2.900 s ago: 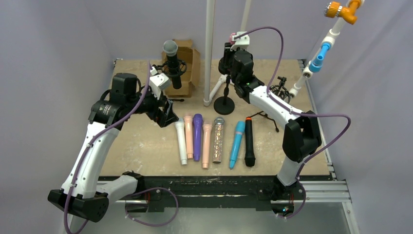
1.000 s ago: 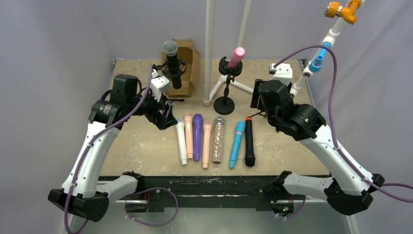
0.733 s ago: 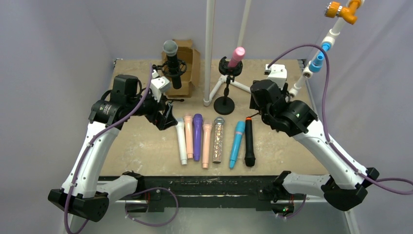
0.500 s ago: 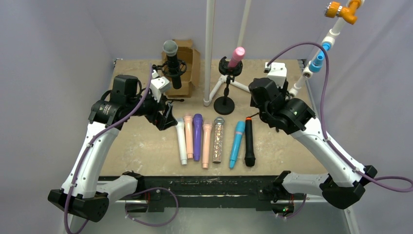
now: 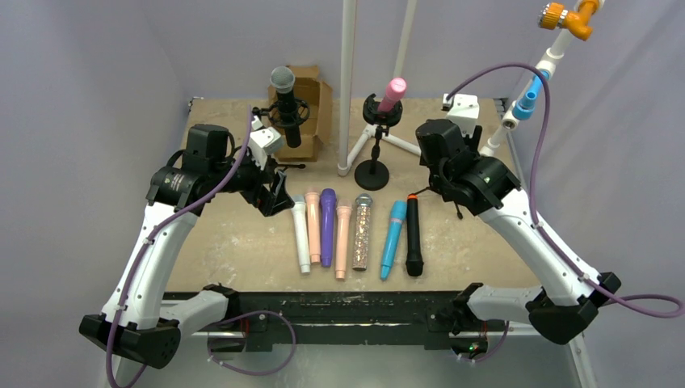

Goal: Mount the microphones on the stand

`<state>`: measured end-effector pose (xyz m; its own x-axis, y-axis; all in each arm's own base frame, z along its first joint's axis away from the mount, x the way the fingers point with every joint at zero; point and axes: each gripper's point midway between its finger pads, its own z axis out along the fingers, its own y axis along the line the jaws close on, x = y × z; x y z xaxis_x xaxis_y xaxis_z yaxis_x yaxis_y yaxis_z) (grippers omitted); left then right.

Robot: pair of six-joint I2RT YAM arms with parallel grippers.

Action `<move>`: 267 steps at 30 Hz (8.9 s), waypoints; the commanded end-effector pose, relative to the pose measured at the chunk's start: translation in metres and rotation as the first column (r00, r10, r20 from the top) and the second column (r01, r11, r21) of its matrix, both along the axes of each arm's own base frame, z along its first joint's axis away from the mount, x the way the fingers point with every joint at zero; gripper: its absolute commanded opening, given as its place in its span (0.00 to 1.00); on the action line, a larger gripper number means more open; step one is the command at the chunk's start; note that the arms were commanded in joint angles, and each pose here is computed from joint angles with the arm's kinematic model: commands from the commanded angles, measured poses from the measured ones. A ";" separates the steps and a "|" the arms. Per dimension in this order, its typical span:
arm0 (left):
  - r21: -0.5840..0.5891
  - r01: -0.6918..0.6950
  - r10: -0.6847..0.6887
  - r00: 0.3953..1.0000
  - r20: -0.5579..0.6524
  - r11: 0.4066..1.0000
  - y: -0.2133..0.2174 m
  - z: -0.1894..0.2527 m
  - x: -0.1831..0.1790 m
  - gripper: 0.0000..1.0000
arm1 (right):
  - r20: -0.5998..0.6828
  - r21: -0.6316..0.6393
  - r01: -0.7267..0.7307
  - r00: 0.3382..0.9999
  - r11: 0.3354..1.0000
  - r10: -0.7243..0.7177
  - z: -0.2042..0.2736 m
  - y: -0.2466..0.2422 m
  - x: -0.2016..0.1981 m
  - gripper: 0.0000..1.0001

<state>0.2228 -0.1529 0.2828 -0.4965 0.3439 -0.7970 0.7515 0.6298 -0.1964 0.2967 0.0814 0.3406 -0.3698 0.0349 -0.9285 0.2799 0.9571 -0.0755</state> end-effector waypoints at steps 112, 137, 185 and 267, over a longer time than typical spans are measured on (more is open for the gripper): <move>-0.044 -0.164 0.162 0.985 -0.056 0.985 0.039 0.001 0.002 1.00 | -0.408 0.278 -0.443 0.749 0.852 0.522 -0.280 0.293 -0.007 0.44; -0.114 -0.091 0.074 0.987 -0.141 0.989 0.024 -0.006 -0.011 1.00 | -0.108 0.377 -0.424 0.863 0.824 0.493 -0.150 0.286 0.009 0.09; -0.234 0.333 -0.301 0.940 0.159 0.914 -0.026 0.045 -0.057 0.00 | 0.466 0.470 -0.843 0.488 0.260 0.739 0.074 0.347 -0.067 0.56; 0.032 -0.313 0.308 0.945 0.113 0.949 0.053 -0.015 0.039 1.00 | 0.414 0.209 -0.340 0.880 0.917 0.232 0.098 0.024 -0.024 0.99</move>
<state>0.2528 -0.1060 0.2595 -0.5235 0.2662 -0.8094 0.5708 0.8148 -0.1013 0.2890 0.0883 0.4495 0.0848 0.1823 -0.9796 0.0743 0.9792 0.1887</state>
